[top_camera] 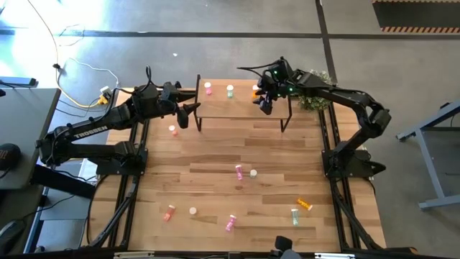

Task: Pick and place medicine bottles onto shelf by color
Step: Put the center orange pill bottle on the shelf, then put the bottom pink pill bottle on the shelf aligned with the other pink bottle

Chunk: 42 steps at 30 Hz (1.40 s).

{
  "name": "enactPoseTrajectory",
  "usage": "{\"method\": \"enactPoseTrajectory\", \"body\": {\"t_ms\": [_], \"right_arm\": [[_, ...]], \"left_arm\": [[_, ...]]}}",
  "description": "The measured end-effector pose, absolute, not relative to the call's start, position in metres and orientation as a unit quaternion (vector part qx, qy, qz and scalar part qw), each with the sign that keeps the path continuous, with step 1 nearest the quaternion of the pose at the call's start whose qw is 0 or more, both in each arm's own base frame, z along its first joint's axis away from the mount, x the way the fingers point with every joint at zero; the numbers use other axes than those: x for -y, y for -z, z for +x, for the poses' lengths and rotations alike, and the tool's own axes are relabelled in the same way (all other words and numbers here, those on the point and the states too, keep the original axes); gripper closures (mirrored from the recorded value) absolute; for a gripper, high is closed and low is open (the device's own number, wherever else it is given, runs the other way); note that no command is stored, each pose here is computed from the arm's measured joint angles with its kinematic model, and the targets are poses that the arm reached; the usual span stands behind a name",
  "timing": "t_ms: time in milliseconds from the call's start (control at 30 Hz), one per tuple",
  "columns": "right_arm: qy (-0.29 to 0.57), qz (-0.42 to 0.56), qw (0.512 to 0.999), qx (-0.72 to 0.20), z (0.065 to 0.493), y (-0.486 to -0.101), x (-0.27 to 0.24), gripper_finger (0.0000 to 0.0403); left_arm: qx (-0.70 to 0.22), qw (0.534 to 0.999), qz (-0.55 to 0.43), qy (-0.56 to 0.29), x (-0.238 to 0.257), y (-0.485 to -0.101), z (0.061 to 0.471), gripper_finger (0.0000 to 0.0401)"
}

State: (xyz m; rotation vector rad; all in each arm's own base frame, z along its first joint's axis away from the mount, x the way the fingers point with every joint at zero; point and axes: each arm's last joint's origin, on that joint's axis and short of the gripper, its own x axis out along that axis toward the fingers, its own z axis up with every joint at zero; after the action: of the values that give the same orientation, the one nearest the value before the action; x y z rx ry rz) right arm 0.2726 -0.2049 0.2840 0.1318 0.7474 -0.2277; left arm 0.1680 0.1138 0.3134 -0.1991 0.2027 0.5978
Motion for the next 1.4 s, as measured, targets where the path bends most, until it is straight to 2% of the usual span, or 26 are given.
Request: {"method": "enactPoseTrajectory", "body": {"t_ms": [833,1100,1400], "right_arm": [[0.122,0.110,0.914,-0.372,0.276,-0.287,0.190,0.0206],[0.110,0.183,0.902,-0.375,0.279,-0.312,0.153,0.0206],[0.078,0.289,0.876,-0.377,0.301,-0.333,0.088,0.0206]], "left_arm": [[-0.100,0.946,-0.098,-0.292,-0.114,-0.313,0.168,0.0186],[-0.096,0.947,-0.120,-0.281,-0.112,-0.313,0.168,0.0186],[-0.164,0.955,-0.160,-0.190,-0.092,-0.304,0.163,0.0186]]}}
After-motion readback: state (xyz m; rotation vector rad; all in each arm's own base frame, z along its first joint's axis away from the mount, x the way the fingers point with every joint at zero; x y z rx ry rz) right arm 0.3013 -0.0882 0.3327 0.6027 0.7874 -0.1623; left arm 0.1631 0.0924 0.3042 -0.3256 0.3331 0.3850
